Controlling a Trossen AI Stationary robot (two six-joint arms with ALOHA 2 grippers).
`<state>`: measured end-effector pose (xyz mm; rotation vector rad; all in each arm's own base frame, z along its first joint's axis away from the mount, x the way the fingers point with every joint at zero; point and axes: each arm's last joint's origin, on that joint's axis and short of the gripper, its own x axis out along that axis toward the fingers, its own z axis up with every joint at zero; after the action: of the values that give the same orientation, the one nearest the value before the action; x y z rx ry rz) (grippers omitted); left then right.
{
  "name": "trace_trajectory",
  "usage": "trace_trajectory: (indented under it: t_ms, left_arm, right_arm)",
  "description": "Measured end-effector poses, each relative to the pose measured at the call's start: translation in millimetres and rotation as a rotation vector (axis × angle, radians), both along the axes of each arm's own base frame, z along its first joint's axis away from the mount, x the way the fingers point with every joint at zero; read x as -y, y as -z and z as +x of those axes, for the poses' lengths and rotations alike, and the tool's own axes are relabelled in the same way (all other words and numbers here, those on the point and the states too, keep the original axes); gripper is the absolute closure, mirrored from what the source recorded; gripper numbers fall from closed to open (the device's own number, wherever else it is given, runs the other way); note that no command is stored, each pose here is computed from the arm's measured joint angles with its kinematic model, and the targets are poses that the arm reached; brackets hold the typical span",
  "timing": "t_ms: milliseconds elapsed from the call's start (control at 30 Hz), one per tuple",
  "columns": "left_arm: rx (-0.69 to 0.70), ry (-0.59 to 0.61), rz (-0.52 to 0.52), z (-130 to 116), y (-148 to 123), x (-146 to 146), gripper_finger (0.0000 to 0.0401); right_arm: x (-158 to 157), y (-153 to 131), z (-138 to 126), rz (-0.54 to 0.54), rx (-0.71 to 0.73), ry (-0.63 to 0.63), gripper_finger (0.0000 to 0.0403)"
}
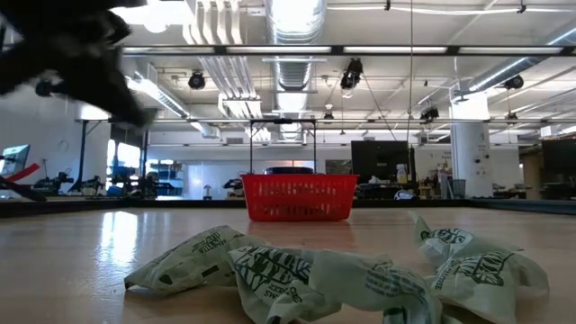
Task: Pick and place items into bin
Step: Put the stevia packet into the red bin
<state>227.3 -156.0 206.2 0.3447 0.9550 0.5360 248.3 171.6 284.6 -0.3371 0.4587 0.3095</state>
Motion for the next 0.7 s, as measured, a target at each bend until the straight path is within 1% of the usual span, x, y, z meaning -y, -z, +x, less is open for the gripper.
trace_trajectory:
  t_ms: [67,100,200,300,400,467,567,700]
  left_arm:
    - [0.068,0.016,0.090,16.5,-3.6,-10.9,0.0393]
    - [0.090,0.022,0.119,25.7,-5.1,-16.7,0.0393]
    - [0.126,0.041,0.160,54.3,-10.1,-36.9,0.0393]
    - [0.166,0.058,0.145,78.7,-16.4,-59.2,0.0393]
    - [0.185,0.065,0.129,93.3,-20.8,-81.1,0.0393]
    - [0.191,0.054,0.114,98.9,-22.0,-94.9,0.0393]
    - [0.182,0.050,0.064,103.7,-21.1,-113.6,0.0393]
    - [0.179,0.050,0.002,106.5,-20.1,-128.4,0.0393]
  right_arm:
    - [0.0,0.0,0.0,0.000,0.000,0.000,0.0335]
    - [0.0,0.0,0.0,0.001,0.000,0.001,0.0335]
    - [0.1,0.0,-0.1,0.001,-0.002,0.001,0.0335]
    - [0.1,0.1,-0.2,0.001,-0.003,0.001,0.0335]
    - [0.1,0.2,-0.4,0.005,-0.005,0.003,0.0335]
    - [0.2,0.5,-0.5,0.004,-0.009,0.003,0.0335]
    - [0.2,0.6,-0.6,0.005,-0.011,0.002,0.0335]
    - [-1.4,0.7,-1.7,0.005,-0.011,-0.004,0.0335]
